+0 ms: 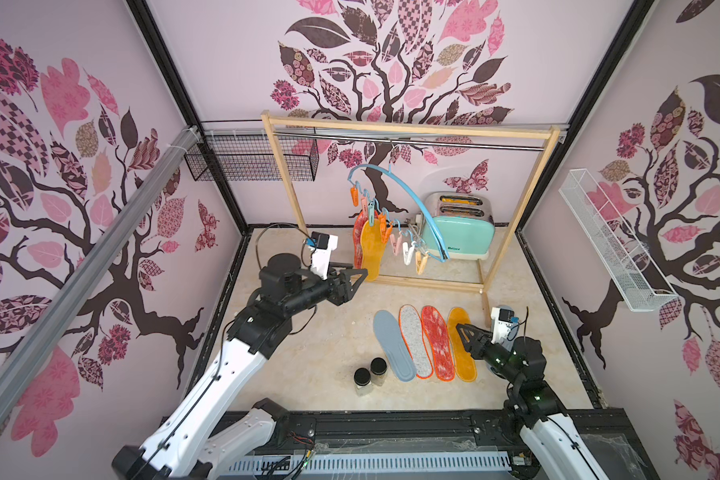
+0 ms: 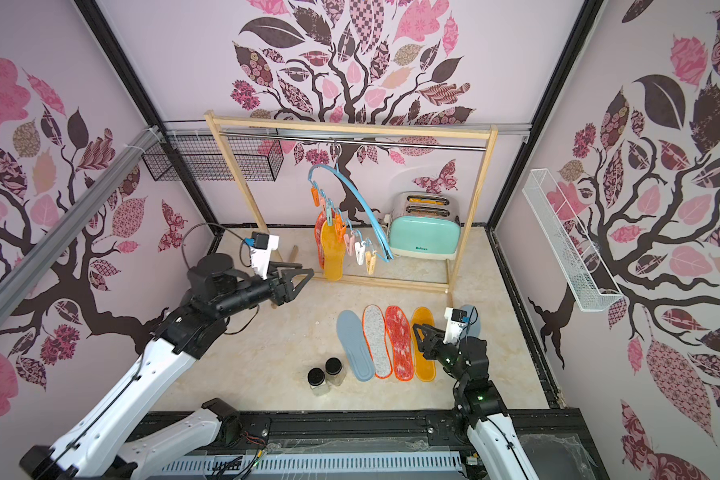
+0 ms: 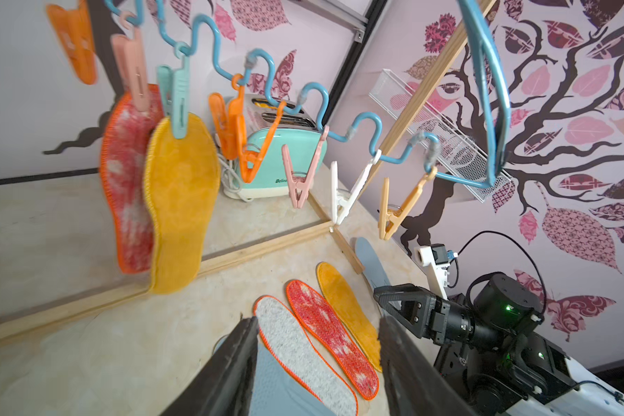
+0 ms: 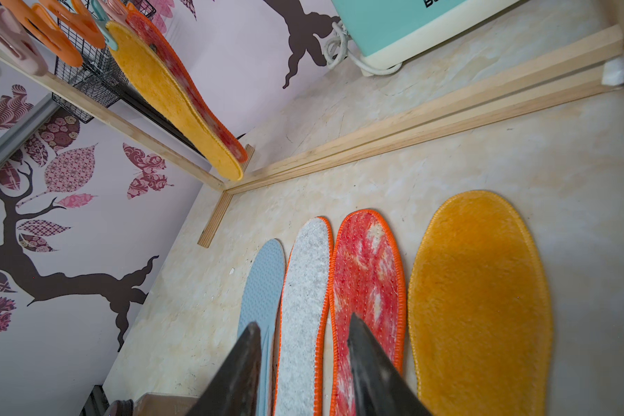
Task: Take the shoe insoles off the hanger
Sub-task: Remove the insole from the hanger.
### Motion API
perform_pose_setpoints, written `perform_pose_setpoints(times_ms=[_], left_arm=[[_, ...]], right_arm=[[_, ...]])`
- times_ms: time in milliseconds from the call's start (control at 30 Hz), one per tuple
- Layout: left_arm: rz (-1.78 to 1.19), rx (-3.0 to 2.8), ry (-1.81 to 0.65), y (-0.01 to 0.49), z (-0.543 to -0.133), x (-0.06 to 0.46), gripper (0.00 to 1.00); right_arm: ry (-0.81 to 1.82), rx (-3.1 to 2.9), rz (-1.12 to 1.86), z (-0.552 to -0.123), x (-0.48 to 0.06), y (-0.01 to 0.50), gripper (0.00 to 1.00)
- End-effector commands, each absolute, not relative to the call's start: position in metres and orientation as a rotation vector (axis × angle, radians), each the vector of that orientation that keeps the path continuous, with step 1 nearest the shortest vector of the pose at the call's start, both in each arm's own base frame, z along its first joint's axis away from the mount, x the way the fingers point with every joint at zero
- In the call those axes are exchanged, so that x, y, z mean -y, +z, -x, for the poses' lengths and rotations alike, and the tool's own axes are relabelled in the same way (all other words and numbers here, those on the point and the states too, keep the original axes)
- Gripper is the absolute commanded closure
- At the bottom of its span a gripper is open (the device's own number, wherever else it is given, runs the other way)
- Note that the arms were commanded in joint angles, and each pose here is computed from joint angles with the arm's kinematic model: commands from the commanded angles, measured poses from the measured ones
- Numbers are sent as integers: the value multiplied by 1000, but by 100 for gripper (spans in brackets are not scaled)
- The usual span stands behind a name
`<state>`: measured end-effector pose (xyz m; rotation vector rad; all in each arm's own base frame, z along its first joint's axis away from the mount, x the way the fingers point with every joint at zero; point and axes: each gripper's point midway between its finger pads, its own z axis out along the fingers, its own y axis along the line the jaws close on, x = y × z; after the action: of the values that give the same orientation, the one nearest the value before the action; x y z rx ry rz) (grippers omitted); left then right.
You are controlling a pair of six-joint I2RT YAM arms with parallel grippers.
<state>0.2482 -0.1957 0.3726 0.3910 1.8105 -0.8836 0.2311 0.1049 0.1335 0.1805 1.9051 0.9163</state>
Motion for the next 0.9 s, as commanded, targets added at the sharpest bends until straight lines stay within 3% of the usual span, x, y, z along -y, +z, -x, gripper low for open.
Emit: perform_pose_setpoints(times_ms=[0,300,867], left_arm=[[-299,-1902,-712,350,-222,152,39],[-225,-1931,-507,296,-171,92,36],[-295,-1859,-569,290,-159,99,32]], right_arm=[[911,-1862,-161,-234,-105,152,57],[920,-1863,-159,-233,-106,152,57],[920,-1868,-159,-234,-107,150,57]])
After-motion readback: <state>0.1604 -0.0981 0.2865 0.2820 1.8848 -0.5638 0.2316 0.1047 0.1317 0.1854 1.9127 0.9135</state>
